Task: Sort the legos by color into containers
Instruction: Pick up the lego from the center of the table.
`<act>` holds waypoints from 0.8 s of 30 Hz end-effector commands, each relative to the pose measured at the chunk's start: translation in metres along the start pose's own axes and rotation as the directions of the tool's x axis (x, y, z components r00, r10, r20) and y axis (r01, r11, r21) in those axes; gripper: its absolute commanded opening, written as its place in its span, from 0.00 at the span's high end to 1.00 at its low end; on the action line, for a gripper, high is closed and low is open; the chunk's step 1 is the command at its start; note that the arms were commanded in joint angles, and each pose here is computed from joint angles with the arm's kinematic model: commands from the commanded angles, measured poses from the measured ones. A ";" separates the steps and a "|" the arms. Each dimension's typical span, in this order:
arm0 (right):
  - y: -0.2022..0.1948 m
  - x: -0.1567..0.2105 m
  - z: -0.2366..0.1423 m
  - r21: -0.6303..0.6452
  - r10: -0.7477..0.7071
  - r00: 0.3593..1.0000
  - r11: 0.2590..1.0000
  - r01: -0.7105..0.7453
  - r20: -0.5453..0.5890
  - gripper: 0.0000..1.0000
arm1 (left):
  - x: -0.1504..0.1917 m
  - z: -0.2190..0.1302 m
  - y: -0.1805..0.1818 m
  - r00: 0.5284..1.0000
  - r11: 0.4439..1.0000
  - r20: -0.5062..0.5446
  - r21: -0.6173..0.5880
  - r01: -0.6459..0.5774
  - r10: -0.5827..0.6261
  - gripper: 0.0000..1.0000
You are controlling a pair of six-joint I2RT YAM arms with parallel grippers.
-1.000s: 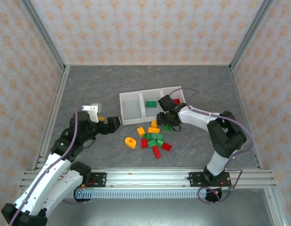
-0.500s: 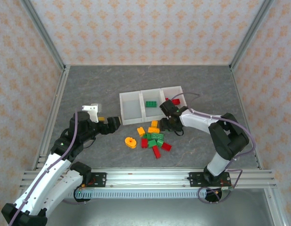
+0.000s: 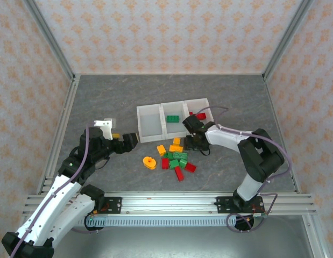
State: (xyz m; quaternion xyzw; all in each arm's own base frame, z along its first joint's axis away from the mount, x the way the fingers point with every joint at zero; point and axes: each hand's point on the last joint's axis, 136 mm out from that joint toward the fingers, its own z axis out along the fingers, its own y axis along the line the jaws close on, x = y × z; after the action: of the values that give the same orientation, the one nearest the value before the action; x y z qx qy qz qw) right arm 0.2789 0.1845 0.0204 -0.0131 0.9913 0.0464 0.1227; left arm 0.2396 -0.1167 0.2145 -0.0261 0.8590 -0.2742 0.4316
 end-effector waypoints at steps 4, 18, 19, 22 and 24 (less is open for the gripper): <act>0.002 -0.008 0.005 0.034 -0.022 1.000 0.999 0.022 0.004 0.42 | -0.004 -0.001 -0.004 0.999 0.999 0.026 0.019 -0.028 0.027 0.01; 0.007 -0.030 -0.043 -0.003 -0.013 0.994 1.000 0.014 0.107 0.62 | -0.003 0.000 -0.004 0.999 0.999 0.018 0.021 -0.027 0.027 0.01; 0.011 -0.037 -0.053 -0.020 -0.011 0.991 1.000 0.013 0.133 0.62 | -0.003 0.001 -0.004 1.000 0.999 0.016 0.021 -0.027 0.027 0.01; 0.026 -0.063 -0.085 -0.069 -0.008 0.977 0.997 0.023 0.213 0.62 | -0.003 0.001 -0.004 1.000 0.999 0.014 0.021 -0.028 0.027 0.01; 0.038 -0.082 -0.103 -0.099 -0.010 0.964 0.994 0.038 0.266 0.62 | -0.002 0.001 -0.005 1.000 0.999 0.014 0.022 -0.028 0.028 0.01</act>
State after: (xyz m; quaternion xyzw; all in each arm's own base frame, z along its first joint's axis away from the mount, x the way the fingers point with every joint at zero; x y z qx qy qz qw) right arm 0.3141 0.2051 0.1007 -0.0199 0.9757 0.0825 0.2021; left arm 0.2397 -0.1168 0.2143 -0.0261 0.8592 -0.2740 0.4313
